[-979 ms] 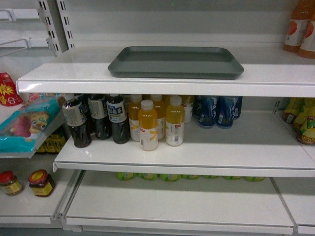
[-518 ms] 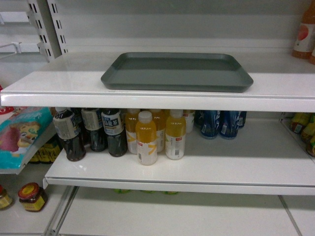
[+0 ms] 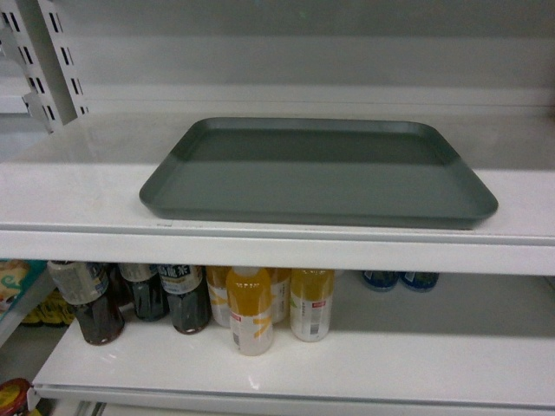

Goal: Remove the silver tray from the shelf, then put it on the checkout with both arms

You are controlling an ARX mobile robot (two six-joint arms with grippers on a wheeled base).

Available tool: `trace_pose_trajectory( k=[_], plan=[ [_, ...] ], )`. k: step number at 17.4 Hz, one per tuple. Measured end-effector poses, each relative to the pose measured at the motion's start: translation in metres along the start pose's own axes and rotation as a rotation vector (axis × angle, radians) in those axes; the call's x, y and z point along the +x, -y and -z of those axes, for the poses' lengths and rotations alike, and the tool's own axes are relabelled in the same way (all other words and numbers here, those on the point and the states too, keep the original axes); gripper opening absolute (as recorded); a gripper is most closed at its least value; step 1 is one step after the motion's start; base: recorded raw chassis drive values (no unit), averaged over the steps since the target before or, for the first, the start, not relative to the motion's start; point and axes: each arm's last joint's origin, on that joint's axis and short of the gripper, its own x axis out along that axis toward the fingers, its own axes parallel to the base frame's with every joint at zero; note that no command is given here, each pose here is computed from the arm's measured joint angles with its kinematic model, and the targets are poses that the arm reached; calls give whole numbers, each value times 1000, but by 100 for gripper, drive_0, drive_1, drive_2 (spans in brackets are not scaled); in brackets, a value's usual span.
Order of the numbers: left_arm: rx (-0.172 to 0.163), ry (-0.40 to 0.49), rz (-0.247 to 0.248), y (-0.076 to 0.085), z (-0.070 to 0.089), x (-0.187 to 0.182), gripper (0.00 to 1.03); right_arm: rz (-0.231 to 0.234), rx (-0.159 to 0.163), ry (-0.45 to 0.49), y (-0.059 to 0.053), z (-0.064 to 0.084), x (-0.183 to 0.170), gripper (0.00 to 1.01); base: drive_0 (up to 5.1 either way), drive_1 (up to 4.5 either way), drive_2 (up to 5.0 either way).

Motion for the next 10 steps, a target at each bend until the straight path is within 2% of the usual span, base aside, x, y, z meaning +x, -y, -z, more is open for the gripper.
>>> trace_pose_trajectory(
  k=[1,10],
  plan=[
    [0,-2,0,0,0,0,98,0,0,-2,0,0,0,98,13,430,-403],
    [0,-1,0,0,0,0,98,0,0,-2,0,0,0,98,0,0,0]
  ],
)
